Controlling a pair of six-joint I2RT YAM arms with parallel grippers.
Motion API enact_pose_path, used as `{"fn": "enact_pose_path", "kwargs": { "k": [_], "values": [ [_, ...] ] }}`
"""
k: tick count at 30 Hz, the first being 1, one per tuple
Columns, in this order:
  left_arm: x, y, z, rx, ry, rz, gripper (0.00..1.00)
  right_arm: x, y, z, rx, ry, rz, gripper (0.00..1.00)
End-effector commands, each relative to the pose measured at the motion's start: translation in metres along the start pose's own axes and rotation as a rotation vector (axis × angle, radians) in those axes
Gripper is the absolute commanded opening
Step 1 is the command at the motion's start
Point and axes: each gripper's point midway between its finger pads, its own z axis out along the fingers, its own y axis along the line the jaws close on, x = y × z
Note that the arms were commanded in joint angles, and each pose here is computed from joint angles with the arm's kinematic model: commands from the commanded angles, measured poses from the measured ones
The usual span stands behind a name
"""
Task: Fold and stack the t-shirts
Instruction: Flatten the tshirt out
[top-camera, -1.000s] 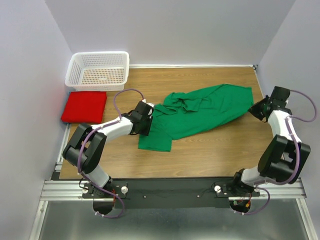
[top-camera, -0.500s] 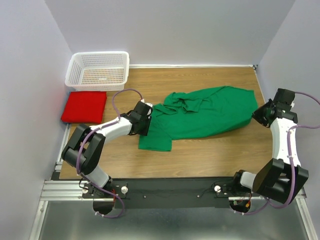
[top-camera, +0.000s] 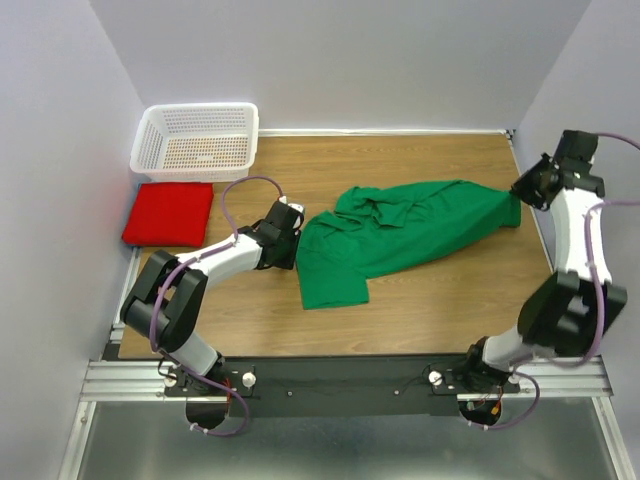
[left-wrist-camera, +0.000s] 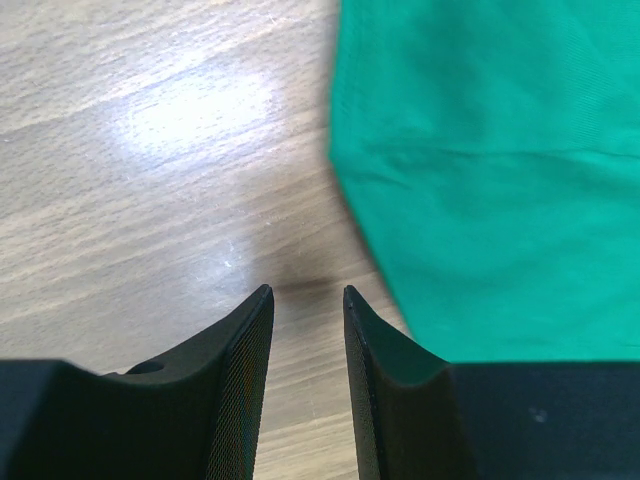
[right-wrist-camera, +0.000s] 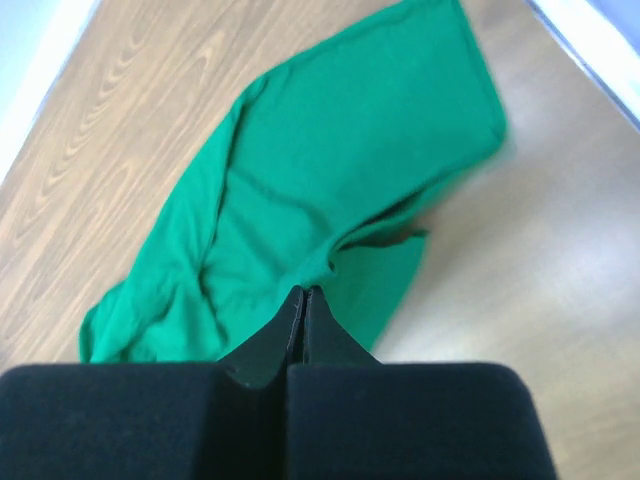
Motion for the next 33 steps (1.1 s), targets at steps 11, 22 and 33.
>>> {"fn": "enact_pose_path", "kwargs": {
  "k": [11,22,33],
  "values": [
    [-0.018,0.009,-0.011,-0.047,-0.082,-0.042,0.43,0.048,0.018,0.09,0.0,0.194,-0.164,0.52],
    [-0.055,0.027,-0.042,-0.105,-0.255,-0.124,0.45,0.229,0.095,0.022,-0.374,0.437,-0.39,0.5],
    [-0.08,0.056,-0.079,-0.186,-0.427,-0.234,0.45,0.347,0.158,0.048,-0.386,0.535,-0.518,0.49]
  ]
}}
